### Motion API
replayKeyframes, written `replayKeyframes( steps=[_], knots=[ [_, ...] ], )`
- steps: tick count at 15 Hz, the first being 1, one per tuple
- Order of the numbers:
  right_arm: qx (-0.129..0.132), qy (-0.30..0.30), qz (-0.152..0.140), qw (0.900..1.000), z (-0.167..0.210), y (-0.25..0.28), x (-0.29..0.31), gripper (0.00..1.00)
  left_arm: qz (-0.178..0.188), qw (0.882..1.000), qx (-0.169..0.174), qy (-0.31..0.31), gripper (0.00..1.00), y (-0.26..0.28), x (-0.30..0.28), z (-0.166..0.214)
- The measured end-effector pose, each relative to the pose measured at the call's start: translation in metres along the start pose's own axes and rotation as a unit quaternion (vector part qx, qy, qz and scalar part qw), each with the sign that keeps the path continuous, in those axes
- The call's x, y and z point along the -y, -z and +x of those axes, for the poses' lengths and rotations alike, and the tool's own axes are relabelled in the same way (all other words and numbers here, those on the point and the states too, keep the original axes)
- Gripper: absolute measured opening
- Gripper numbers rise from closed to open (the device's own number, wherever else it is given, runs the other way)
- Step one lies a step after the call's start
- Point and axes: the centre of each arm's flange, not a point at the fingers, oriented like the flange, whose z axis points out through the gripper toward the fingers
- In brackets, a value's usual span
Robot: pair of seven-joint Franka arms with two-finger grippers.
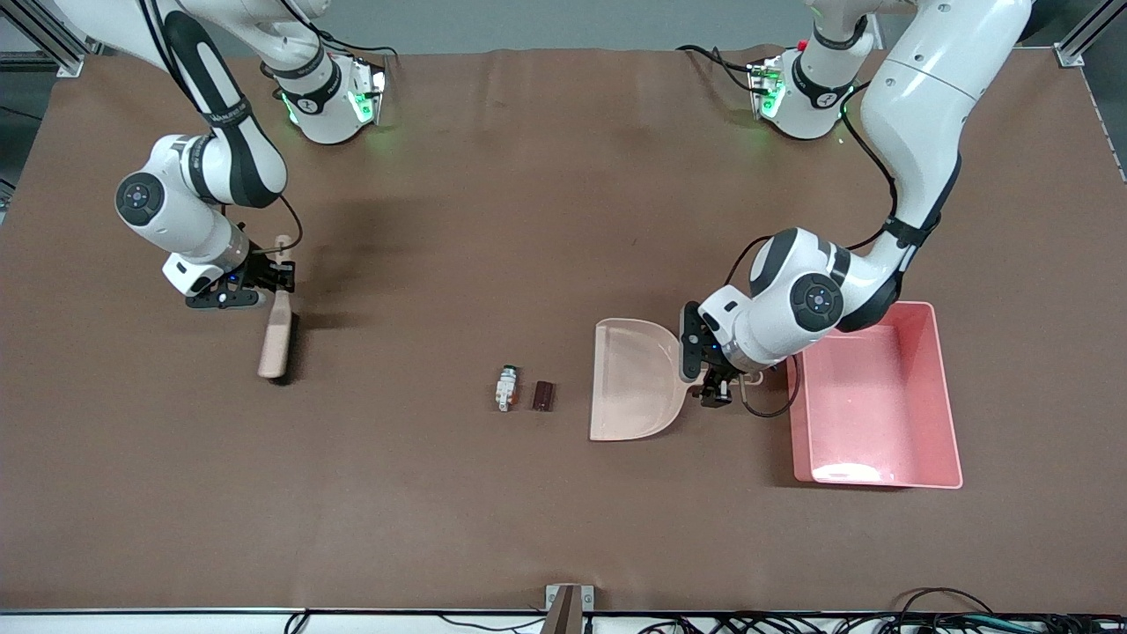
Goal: Clean e-waste and dump in bin
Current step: 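Grasp the brush handle with the right gripper while the left gripper grasps the dustpan, then lift the brush with the right gripper and carry it toward the dustpan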
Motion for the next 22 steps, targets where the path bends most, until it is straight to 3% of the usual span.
replayKeyframes(
  steps=[7, 11, 13, 14, 16, 17, 22],
  knots=[
    [0.000, -0.001, 0.000, 1.000, 0.000, 0.000, 0.000, 0.26, -0.003, 1.000, 0.004, 0.003, 0.77, -0.009, 0.000, 0.001],
    [0.000, -0.024, 0.014, 1.000, 0.000, 0.001, -0.001, 0.26, -0.005, 1.000, 0.003, 0.000, 0.70, -0.013, -0.001, 0.007],
    [0.002, -0.024, 0.018, 1.000, 0.001, 0.010, 0.001, 0.26, -0.003, 1.000, 0.008, -0.005, 0.60, -0.012, 0.000, 0.007],
    [0.000, -0.021, 0.019, 1.000, 0.002, 0.020, 0.003, 0.26, -0.002, 1.000, 0.009, -0.005, 0.60, -0.012, 0.001, 0.007],
    [-0.013, -0.012, 0.021, 1.000, 0.006, 0.041, 0.012, 0.26, -0.001, 1.000, 0.010, -0.005, 0.49, -0.012, 0.002, 0.007],
    [-0.017, -0.007, 0.025, 1.000, 0.007, 0.048, 0.021, 0.26, 0.000, 1.000, 0.009, -0.005, 0.49, -0.012, 0.002, 0.007],
    [-0.015, -0.006, 0.042, 0.999, 0.007, 0.054, 0.107, 0.26, 0.001, 1.000, 0.009, -0.004, 0.35, -0.013, 0.004, 0.007]
  ],
)
